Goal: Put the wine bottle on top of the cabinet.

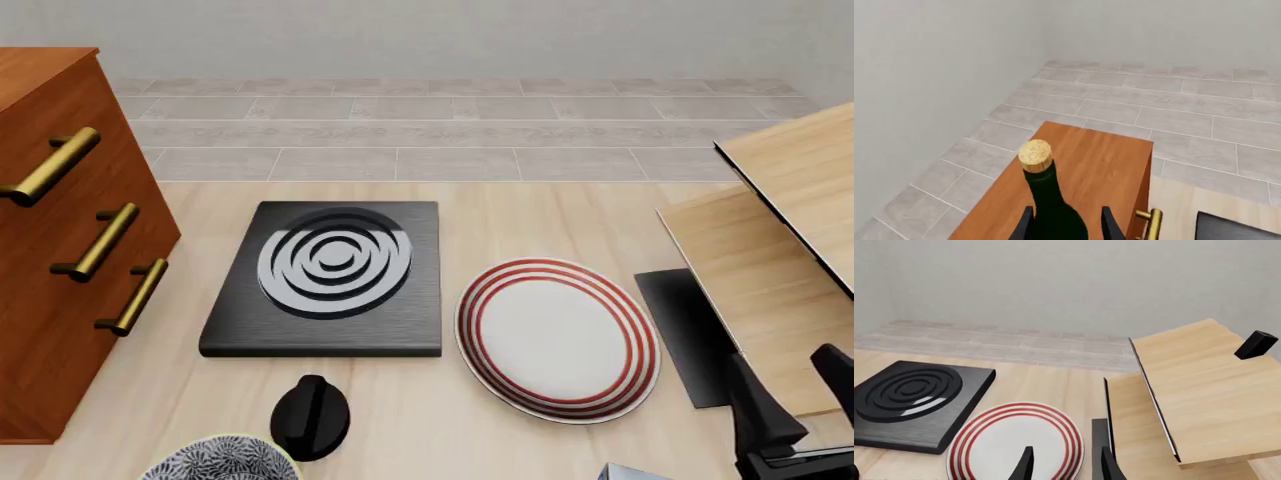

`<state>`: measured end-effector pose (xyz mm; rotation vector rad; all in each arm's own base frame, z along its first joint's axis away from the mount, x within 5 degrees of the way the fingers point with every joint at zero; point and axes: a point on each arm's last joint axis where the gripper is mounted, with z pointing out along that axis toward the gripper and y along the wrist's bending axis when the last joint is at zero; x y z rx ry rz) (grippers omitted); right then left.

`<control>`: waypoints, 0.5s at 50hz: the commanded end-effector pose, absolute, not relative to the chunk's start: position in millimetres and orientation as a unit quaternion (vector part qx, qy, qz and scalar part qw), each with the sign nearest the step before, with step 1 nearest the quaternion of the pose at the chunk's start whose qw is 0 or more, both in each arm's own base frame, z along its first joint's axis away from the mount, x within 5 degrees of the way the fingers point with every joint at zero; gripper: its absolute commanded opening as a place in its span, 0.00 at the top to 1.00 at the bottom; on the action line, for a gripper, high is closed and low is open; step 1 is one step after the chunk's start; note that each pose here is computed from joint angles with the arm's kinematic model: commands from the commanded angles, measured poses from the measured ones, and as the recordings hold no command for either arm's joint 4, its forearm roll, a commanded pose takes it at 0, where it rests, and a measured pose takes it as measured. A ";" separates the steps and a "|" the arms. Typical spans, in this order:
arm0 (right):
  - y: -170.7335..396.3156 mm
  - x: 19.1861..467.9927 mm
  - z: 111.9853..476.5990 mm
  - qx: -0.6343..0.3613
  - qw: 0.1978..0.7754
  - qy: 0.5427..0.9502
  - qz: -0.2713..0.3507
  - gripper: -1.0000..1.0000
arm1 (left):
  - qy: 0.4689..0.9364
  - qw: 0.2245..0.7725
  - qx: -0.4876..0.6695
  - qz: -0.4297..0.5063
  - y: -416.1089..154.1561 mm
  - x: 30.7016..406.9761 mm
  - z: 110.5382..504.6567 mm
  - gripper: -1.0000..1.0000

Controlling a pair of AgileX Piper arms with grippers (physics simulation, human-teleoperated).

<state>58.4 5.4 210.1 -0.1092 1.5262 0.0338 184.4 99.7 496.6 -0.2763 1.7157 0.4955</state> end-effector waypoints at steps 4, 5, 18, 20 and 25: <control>5.4 59.2 209.7 -0.051 0.719 0.693 0.013 0.00 | 0.768 0.593 -0.120 0.208 101.8 189.8 472.3 0.00; 5.4 59.2 209.7 -0.051 0.719 0.693 0.013 0.00 | 0.768 0.593 -0.120 0.208 101.8 189.8 472.3 0.00; 5.5 59.8 209.8 -0.050 0.718 0.694 0.014 0.00 | 0.752 0.612 -0.103 0.222 84.1 159.7 488.4 0.00; 5.5 59.9 209.7 -0.050 0.718 0.694 0.015 0.00 | 0.748 0.617 -0.101 0.222 80.2 153.8 493.1 0.00; 5.6 59.8 209.7 -0.050 0.718 0.694 0.015 0.00 | 0.741 0.627 -0.095 0.222 73.0 144.3 503.0 0.00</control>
